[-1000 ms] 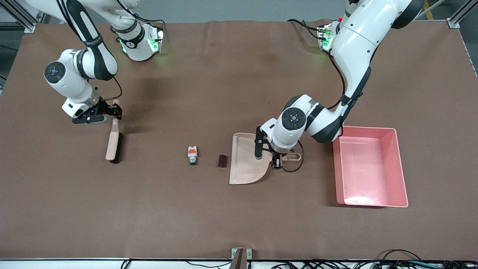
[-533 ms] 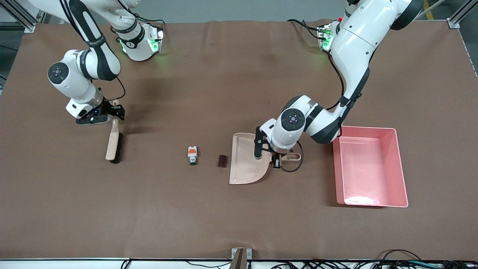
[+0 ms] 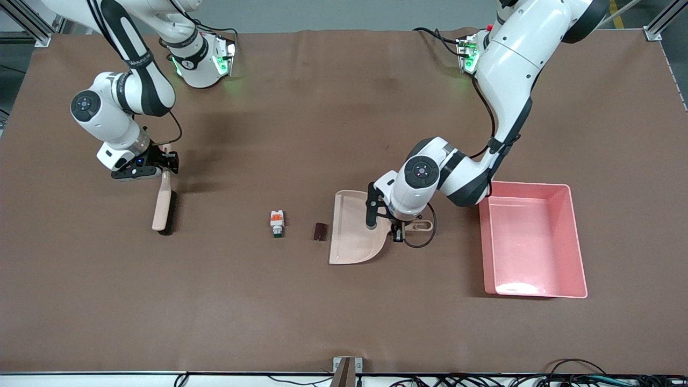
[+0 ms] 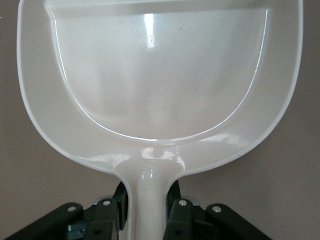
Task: Clean e-waste and dump in bin
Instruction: 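Grasp the dustpan handle with the left gripper while the right gripper grasps the brush, then lift the brush with the right gripper and move it behind the switch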
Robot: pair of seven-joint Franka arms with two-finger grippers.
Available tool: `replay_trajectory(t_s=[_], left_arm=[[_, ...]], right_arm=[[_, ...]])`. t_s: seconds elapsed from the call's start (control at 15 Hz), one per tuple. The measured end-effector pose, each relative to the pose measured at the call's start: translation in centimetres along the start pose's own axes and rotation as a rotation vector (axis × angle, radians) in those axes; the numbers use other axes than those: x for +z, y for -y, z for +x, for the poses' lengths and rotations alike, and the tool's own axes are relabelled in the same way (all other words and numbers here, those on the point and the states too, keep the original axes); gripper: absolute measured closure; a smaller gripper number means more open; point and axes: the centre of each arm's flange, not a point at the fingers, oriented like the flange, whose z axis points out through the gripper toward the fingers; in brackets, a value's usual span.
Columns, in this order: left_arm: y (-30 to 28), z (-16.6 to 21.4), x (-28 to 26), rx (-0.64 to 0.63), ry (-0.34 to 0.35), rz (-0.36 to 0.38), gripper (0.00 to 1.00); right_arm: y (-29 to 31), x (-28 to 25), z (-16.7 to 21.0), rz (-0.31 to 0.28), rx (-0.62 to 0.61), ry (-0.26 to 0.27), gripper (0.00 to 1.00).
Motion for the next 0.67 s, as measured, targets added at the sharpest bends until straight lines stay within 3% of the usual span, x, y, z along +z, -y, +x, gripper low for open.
replay_trajectory(t_s=[0.13, 0.27, 0.33, 0.67], left_arm=[[0.01, -0.01, 0.00, 0.000, 0.000, 0.000, 0.67], [0.02, 0.00, -0.01, -0.002, 0.000, 0.000, 0.67], [0.04, -0.02, -0.03, -0.004, 0.000, 0.001, 0.67], [0.12, -0.08, -0.08, -0.050, 0.000, 0.002, 0.67]], right_arm=[[-0.07, 0.01, -0.01, 0.000, 0.002, 0.000, 0.62], [-0.12, 0.07, -0.04, 0.000, 0.004, 0.002, 0.64], [-0.18, 0.10, -0.05, 0.000, 0.006, 0.002, 0.73], [-0.41, 0.06, 0.01, 0.000, 0.012, 0.000, 0.73]])
